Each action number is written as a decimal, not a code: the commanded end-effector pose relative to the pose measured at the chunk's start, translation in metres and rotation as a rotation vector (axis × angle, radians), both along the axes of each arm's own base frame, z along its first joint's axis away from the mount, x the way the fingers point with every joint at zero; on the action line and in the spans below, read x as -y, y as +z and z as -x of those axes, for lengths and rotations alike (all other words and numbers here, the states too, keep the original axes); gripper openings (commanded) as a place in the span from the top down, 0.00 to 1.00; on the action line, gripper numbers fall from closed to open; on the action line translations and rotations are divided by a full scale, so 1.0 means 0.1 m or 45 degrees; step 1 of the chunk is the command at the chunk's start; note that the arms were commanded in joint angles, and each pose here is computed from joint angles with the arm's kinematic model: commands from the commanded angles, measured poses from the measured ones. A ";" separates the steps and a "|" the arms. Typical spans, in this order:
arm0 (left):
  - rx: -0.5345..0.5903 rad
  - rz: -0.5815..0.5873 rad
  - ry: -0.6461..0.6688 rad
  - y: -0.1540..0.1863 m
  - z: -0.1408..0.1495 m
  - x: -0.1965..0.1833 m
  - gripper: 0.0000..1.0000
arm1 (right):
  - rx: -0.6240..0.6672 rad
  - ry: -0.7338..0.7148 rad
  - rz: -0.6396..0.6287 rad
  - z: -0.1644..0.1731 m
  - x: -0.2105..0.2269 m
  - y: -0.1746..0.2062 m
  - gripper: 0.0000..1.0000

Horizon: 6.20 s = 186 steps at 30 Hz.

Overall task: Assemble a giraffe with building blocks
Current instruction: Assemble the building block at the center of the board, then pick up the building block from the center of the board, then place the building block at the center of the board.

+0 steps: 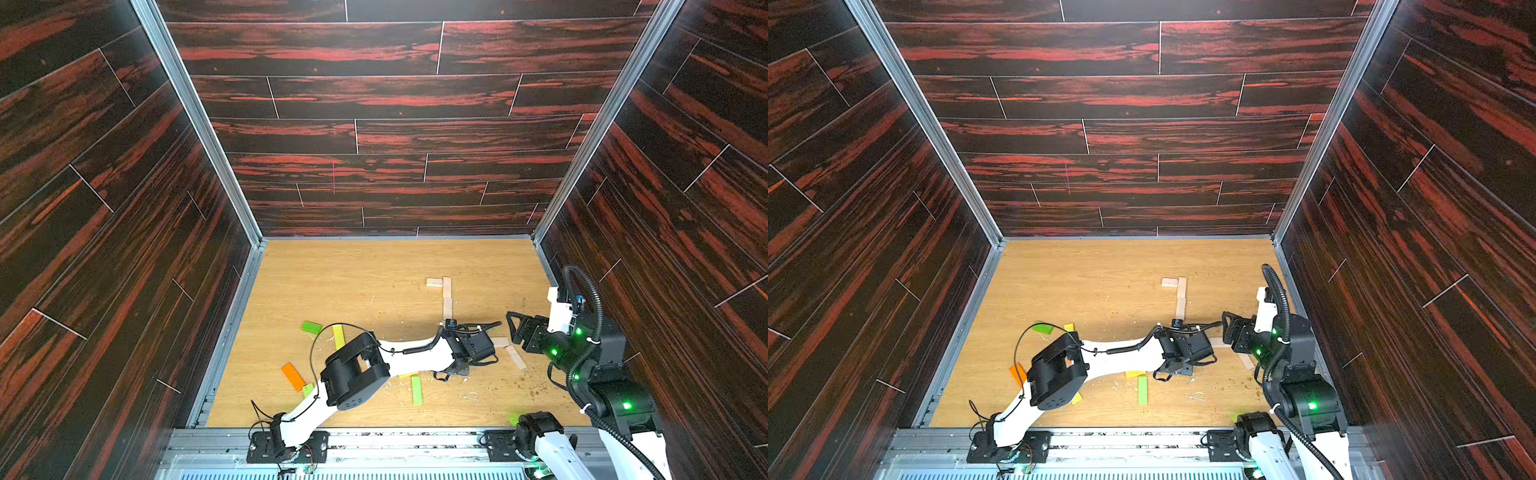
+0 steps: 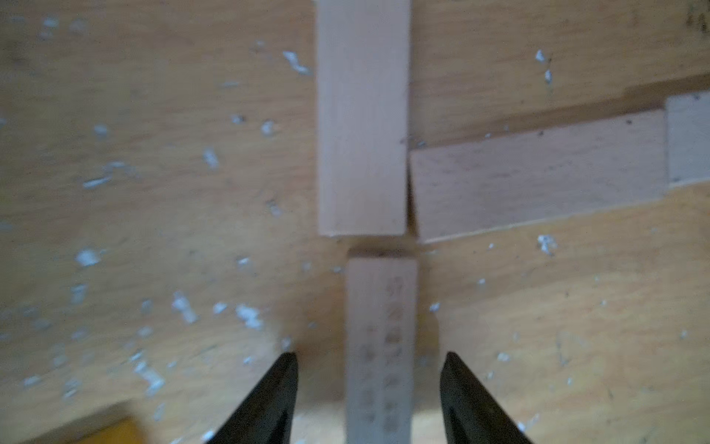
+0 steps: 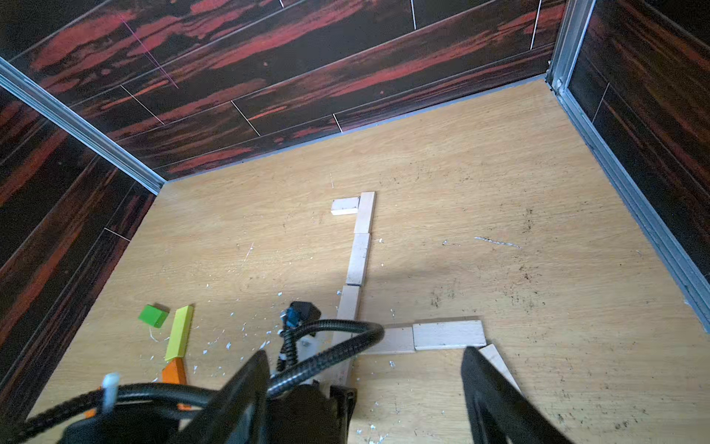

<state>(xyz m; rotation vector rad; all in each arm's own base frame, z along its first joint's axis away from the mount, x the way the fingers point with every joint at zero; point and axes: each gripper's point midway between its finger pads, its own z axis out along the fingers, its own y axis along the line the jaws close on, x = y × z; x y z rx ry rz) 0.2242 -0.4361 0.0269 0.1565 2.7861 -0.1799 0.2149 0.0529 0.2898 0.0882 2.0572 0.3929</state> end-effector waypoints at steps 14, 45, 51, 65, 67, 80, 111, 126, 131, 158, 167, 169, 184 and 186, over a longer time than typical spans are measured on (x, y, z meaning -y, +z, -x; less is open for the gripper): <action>0.276 0.223 -0.044 1.29 -0.06 -0.25 0.24 | 0.007 -0.021 -0.039 -0.04 -0.01 0.17 0.21; 0.390 0.233 0.288 1.15 -0.25 -2.22 0.23 | -0.557 -0.113 -0.210 0.06 -0.26 -1.11 0.33; 0.365 0.260 0.288 1.04 -0.22 -2.23 0.23 | -0.717 -0.037 -0.045 0.24 -0.71 -1.50 0.34; 0.375 0.246 0.364 1.05 0.03 -2.65 0.21 | -0.856 0.246 0.176 0.46 -1.99 -1.93 0.31; 0.380 0.217 0.405 1.06 0.10 -2.81 0.20 | -0.855 0.275 0.174 0.46 -2.12 -1.94 0.30; 0.345 0.035 0.687 0.92 0.21 -3.46 0.04 | -0.815 0.413 0.237 0.36 -2.45 -1.99 0.23; 0.558 0.299 0.837 1.43 0.36 -3.80 0.00 | -1.072 0.361 0.539 0.35 -2.66 -2.78 0.07; 0.601 0.317 0.810 1.54 0.37 -3.84 0.00 | -1.114 0.289 0.589 0.37 -2.68 -2.85 0.41; 0.617 0.328 0.809 1.57 0.37 -3.85 0.00 | -1.091 0.297 0.584 0.25 -2.80 -2.79 0.59; 0.730 0.270 0.746 1.81 0.21 -3.83 0.00 | -0.594 0.296 0.281 -2.50 -3.94 -2.45 0.63; 0.708 0.242 0.730 1.73 0.18 -3.79 0.00 | -0.535 0.319 0.140 -2.63 -4.19 -2.54 0.63; 0.712 0.244 0.727 1.72 0.17 -3.78 0.00 | -0.550 0.295 0.128 -2.63 -4.18 -2.60 0.62; 0.706 0.233 0.730 1.66 0.18 -3.80 0.00 | -0.618 0.281 0.099 -2.57 -4.23 -2.99 0.57; 0.706 0.234 0.731 1.66 0.18 -3.80 0.00 | -0.624 0.278 0.102 -2.57 -4.23 -3.01 0.55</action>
